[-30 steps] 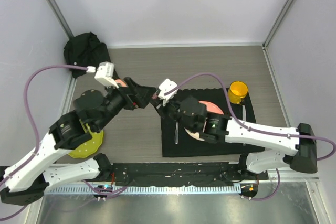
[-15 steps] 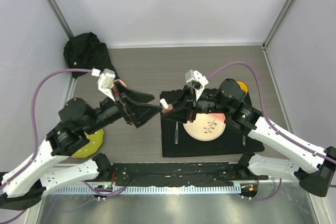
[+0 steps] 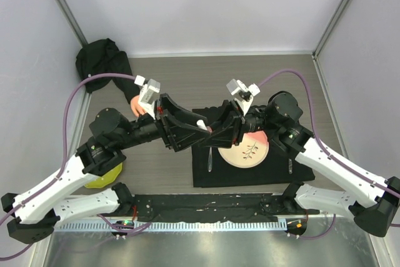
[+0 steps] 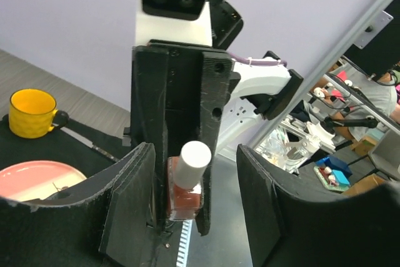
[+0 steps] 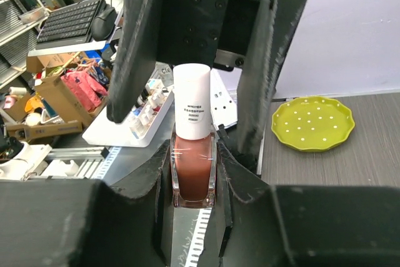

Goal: Paint the nails

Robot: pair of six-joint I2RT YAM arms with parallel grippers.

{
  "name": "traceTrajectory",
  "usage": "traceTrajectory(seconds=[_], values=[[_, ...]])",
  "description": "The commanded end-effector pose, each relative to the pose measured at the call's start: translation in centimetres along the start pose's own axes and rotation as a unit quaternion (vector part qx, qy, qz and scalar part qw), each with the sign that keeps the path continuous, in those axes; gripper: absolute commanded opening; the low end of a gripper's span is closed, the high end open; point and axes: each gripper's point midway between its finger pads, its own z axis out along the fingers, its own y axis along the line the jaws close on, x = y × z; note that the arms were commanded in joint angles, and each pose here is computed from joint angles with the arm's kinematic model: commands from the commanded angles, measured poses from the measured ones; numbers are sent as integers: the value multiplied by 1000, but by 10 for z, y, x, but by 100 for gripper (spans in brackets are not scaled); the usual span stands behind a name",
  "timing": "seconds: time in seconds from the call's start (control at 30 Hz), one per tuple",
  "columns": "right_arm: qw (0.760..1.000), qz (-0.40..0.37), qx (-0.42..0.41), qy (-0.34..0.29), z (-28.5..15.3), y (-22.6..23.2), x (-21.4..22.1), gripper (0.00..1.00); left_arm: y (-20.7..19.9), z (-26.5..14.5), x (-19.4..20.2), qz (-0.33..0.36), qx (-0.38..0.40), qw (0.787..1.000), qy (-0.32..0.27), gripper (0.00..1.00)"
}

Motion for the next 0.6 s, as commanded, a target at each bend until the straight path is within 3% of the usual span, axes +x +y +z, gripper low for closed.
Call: traceTrajectory(seconds=[0.0, 0.1, 0.17, 0.2, 0.23, 0.3, 0.4, 0.43, 0.47, 0.5, 0.53, 0.57], values=[[999, -25, -21, -17, -2, 13, -15, 1, -25, -6, -26, 26, 42, 998, -39, 58], [999, -24, -20, -15, -2, 13, -15, 1, -22, -2, -24, 18, 39, 998, -37, 54], [999, -29, -21, -16, -2, 14, -18, 1, -21, 0, -23, 15, 40, 998, -36, 42], [999, -27, -15, -14, -3, 11, -17, 1, -21, 0, -24, 15, 39, 998, -36, 34], [999, -37, -6, -15, -3, 7, -18, 1, -17, 2, -25, 13, 27, 999, -37, 14], [999, -34, 23, -6, -3, -3, -15, 1, -11, 1, -30, 10, 3, 999, -41, 0], [989, -48, 135, -28, -10, -42, -22, 1, 16, 0, -41, 1, -85, 995, -60, 0], [982, -51, 179, -38, -14, -57, -25, 1, 47, -4, -53, -6, -172, 981, -95, 0], [936, -63, 341, -57, -40, -107, -35, 1, 71, -12, -44, -14, -238, 968, -81, 0], [900, -74, 426, -52, -51, -132, -32, 1, 80, -20, -55, -15, -289, 952, -99, 0], [880, -101, 463, -23, -39, -128, -16, 2, 96, -24, -55, -16, -344, 934, -100, 0], [805, -153, 572, -40, -64, -142, -32, 2, 134, -36, -39, 8, -451, 889, -74, 0]])
